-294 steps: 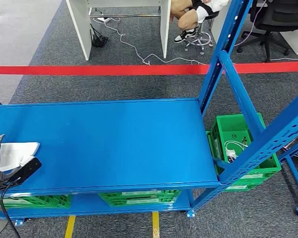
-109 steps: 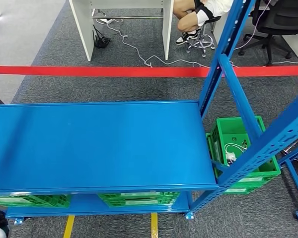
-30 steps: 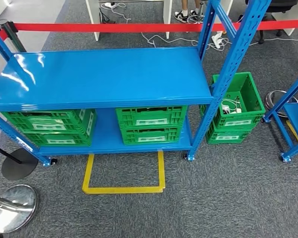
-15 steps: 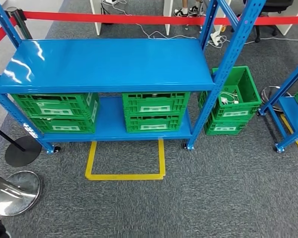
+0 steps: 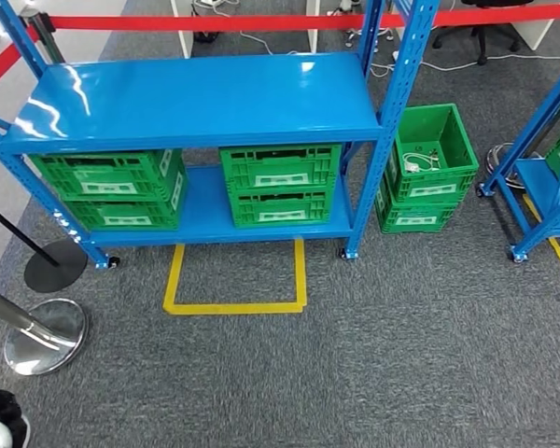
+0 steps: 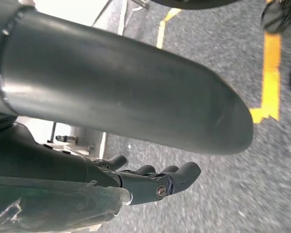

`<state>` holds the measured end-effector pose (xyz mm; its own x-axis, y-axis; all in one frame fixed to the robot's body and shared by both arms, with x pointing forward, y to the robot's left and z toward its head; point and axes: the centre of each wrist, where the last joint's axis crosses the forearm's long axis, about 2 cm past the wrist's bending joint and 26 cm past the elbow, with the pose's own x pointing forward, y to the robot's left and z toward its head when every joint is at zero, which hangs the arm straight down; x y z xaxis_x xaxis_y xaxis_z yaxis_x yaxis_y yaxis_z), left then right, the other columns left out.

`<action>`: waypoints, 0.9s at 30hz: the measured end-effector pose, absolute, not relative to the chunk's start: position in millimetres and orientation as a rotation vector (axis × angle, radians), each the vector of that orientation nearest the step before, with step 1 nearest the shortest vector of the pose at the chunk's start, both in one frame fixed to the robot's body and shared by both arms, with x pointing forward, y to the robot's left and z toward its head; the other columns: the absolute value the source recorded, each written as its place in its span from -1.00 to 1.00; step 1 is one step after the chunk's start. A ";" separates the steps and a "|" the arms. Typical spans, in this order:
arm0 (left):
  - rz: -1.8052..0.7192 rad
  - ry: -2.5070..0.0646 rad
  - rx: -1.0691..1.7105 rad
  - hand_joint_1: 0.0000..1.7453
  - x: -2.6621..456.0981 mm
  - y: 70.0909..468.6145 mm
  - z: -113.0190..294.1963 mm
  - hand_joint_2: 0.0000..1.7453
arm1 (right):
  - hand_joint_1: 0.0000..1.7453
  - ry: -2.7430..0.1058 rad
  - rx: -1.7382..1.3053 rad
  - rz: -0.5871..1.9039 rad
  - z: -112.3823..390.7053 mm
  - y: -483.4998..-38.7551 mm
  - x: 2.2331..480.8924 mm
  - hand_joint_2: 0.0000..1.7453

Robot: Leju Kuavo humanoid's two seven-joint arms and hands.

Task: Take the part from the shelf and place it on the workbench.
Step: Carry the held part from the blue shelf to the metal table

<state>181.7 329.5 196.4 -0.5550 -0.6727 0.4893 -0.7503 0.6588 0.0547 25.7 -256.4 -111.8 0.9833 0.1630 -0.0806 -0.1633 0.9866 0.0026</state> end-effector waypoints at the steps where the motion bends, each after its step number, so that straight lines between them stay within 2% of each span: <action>1: 0.220 -2.406 1.100 1.00 184.9 328.9 197.3 1.00 | -1.00 0.081 -0.003 0.158 -111.8 -256.5 26.2 -1.00; 15: 0.219 -2.413 1.049 1.00 211.4 321.0 198.3 1.00 | -1.00 0.091 -0.006 0.109 -112.3 -256.8 19.1 -1.00; 27: 0.206 -2.360 1.131 1.00 193.0 331.3 188.4 1.00 | -1.00 0.088 0.000 0.221 -112.1 -252.4 16.7 -1.00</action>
<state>193.0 331.3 188.4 -0.5227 -0.6854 0.5070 -0.7627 0.6416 0.0811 16.7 -252.4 -112.1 0.9718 0.2192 -0.0874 -0.2192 0.9756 0.0095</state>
